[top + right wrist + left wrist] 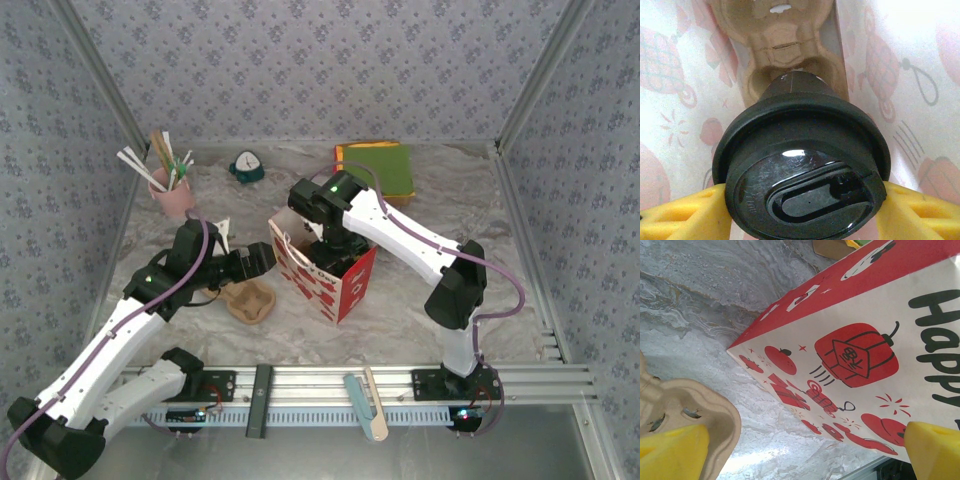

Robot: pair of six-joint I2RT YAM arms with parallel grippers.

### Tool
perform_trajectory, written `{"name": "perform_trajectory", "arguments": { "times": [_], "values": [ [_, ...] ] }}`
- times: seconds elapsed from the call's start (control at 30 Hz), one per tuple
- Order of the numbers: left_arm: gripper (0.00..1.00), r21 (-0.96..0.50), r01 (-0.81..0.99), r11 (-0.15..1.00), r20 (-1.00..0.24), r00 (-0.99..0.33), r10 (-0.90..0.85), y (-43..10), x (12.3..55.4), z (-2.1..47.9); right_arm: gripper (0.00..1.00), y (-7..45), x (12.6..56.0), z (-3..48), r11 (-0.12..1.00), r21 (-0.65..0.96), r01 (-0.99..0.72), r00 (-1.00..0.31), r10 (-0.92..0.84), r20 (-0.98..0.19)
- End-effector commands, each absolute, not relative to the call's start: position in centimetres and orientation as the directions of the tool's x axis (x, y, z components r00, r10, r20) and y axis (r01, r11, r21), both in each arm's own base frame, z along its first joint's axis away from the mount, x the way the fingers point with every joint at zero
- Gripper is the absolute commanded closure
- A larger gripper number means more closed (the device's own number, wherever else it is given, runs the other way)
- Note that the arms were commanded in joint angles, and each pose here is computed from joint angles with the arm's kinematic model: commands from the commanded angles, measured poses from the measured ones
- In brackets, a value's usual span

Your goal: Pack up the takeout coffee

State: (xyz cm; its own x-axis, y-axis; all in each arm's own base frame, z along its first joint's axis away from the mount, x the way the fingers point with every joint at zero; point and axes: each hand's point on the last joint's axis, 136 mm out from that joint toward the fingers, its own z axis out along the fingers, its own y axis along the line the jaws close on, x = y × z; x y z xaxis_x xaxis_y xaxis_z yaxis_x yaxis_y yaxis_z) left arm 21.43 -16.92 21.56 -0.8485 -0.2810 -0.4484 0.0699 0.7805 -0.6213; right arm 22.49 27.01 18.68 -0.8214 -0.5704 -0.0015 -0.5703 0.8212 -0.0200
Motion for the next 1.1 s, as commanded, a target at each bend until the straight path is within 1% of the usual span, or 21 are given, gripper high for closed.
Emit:
{"name": "perform_trajectory", "arguments": {
  "times": [0.0, 0.53, 1.07],
  "values": [
    [0.00, -0.619, 0.090, 0.780, -0.473, -0.835, -0.279, -17.0, 21.6, 22.1, 0.32, 27.0, 22.4, 18.3, 0.800, -0.037, -0.598, -0.801, -0.599, 0.010],
    [0.00, -0.619, 0.093, 0.780, -0.471, -0.838, -0.274, -17.0, 21.5, 22.1, 0.31, 27.0, 22.3, 17.7, 0.786, -0.037, -0.617, -0.786, -0.618, -0.002],
    [0.00, -0.632, 0.092, 0.769, -0.451, -0.851, -0.269, -16.9, 20.3, 21.3, 0.31, 26.7, 22.2, 17.5, 0.792, -0.033, -0.610, -0.793, -0.610, 0.008]
  ]
}}
